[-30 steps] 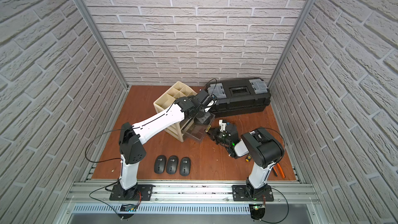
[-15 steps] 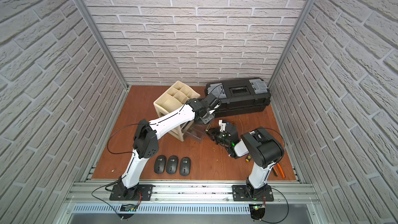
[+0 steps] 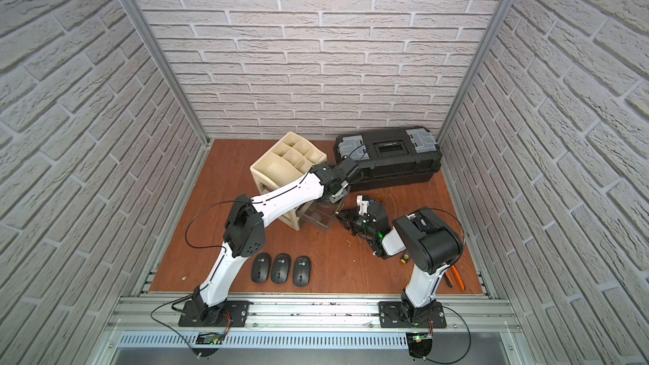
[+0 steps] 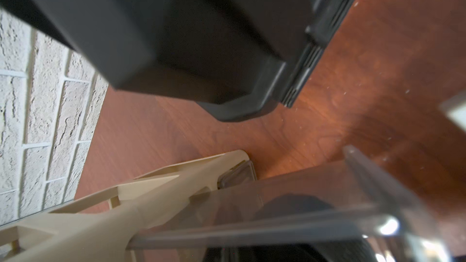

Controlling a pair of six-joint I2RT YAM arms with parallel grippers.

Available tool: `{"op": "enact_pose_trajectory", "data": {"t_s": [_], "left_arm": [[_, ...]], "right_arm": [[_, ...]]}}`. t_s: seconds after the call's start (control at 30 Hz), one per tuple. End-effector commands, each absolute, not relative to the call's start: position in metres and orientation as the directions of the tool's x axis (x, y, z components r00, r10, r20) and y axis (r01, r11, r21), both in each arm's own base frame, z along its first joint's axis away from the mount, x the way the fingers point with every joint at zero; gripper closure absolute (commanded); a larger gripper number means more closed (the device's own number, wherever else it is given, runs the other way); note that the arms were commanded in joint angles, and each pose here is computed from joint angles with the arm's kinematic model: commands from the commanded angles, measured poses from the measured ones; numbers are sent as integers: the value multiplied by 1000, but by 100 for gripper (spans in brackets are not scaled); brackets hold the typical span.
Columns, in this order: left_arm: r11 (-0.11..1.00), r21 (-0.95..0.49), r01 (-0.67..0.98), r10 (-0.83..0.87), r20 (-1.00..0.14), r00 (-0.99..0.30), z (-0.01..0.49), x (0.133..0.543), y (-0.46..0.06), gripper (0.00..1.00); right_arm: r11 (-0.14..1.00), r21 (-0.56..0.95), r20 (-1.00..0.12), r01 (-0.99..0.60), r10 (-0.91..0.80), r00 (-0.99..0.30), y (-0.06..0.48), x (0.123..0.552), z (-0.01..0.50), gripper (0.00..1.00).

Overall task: Take the mice out of the drawer
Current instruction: Adjust the mouse in the drawer.

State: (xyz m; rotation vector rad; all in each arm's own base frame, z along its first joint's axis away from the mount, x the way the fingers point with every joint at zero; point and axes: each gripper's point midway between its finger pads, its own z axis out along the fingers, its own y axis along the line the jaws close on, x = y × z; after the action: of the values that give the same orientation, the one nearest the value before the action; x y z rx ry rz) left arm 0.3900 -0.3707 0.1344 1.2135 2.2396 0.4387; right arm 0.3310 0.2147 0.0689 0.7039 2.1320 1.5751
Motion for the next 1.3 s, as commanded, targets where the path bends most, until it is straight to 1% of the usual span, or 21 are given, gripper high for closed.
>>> {"op": "enact_pose_trajectory", "data": {"t_s": [0.0,0.13,0.2,0.37,0.47,0.63,0.73,0.93,1.07,1.17,1.27], "left_arm": [[487,558,672,865,-206,-457,124,386,-357,100],[468,559,684,873,-171,-457,123,381,-354,100],[475,545,691,870,-173,-462,126,378,-354,100],[510,472,719,854,-178,-489,143,365,-359,100],[534,400,745,843,-176,-509,145,352,-362,100],[566,341,751,821,-154,-549,146,337,-358,100],[593,333,733,804,-182,-567,155,338,-356,100],[669,300,680,743,-314,-591,191,349,-356,100],[664,251,704,735,-391,-554,214,346,-363,100],[617,244,748,769,-389,-508,217,338,-365,100],[582,317,749,806,-348,-479,211,342,-356,100]], "right_arm": [[229,964,-34,132,603,-797,217,329,72,97],[230,964,-33,133,602,-798,218,329,72,97],[228,965,-34,132,602,-798,217,329,72,97],[228,965,-38,127,603,-797,217,328,73,97],[225,966,-34,130,604,-797,217,329,72,97],[219,967,-32,127,604,-796,219,330,74,97],[223,967,-37,124,603,-797,220,330,77,97],[242,963,-52,117,595,-802,220,329,79,97],[247,962,-53,117,590,-806,221,328,79,97],[248,962,-54,117,590,-806,221,328,79,97],[245,962,-52,118,592,-804,221,329,78,97]]}}
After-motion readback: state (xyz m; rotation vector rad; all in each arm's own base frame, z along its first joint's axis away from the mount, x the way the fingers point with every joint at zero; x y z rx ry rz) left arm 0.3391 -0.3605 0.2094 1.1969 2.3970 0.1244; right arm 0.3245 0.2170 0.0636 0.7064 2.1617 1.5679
